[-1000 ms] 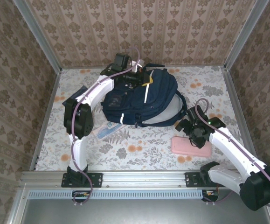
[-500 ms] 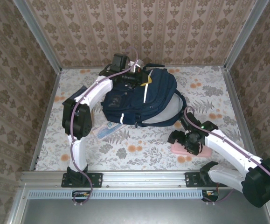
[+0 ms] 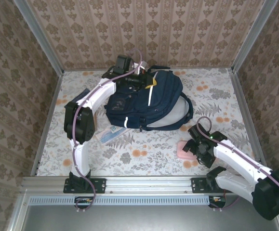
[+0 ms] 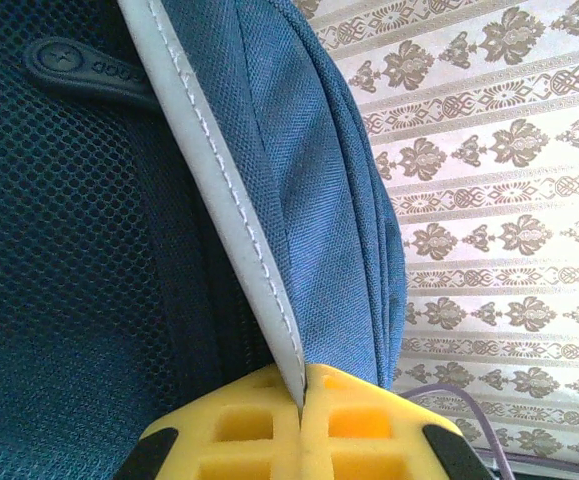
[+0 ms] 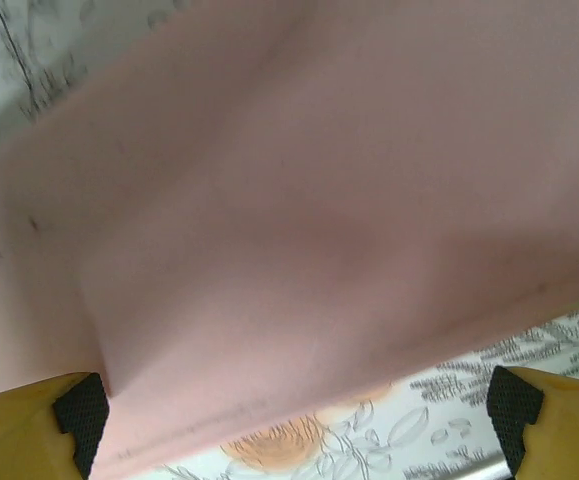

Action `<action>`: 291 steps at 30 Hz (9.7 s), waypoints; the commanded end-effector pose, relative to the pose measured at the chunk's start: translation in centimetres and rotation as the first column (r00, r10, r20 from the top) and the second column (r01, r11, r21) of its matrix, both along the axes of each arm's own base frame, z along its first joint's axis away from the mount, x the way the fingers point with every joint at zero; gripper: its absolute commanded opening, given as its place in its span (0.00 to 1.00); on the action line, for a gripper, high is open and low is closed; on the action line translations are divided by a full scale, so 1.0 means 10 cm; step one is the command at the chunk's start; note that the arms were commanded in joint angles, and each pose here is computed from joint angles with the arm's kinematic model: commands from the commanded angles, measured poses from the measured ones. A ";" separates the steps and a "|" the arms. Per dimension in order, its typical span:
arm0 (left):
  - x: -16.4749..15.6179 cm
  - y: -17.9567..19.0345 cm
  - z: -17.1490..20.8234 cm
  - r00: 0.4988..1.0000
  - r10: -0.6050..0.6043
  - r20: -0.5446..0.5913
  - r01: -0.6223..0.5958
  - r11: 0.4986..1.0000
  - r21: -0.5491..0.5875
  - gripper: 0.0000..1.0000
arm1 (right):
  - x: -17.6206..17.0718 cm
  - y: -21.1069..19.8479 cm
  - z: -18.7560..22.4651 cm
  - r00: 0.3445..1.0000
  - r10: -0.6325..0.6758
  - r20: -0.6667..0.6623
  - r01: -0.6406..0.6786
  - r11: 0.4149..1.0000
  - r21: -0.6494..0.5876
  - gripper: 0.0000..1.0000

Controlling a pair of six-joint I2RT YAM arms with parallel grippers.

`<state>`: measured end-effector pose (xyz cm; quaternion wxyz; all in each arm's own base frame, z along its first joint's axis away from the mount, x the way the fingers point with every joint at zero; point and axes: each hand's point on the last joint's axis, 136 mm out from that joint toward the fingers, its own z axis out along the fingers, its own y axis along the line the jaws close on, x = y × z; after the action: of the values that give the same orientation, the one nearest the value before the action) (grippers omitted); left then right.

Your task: Pack the student bag

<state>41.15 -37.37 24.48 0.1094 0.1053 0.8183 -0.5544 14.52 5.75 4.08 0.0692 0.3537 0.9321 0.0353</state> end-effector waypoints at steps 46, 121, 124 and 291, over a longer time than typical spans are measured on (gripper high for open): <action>0.02 0.06 0.43 0.998 -0.008 0.070 0.015 0.995 -0.101 0.00 | 1.17 -0.38 0.01 0.810 -0.586 -0.019 0.586 0.810 0.028 1.00; -2.07 -1.22 -1.54 0.824 -0.558 0.102 0.537 0.825 0.173 0.22 | 0.96 -0.11 -0.04 0.857 -0.510 0.081 0.446 0.810 0.380 0.83; -2.03 -1.14 -1.40 0.830 -0.544 0.120 0.524 0.836 0.162 0.17 | 0.98 -0.15 0.14 0.862 -0.491 0.127 0.418 0.830 0.369 0.89; 0.04 -0.06 1.35 0.983 0.056 0.175 -0.023 0.983 -0.182 0.00 | 3.04 0.97 0.96 0.603 -0.193 0.774 -0.253 0.874 0.415 0.93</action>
<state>42.87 -38.22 29.49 0.1271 0.0591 0.8169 -0.5594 45.83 16.15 11.37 0.3600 0.3241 0.7597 0.4338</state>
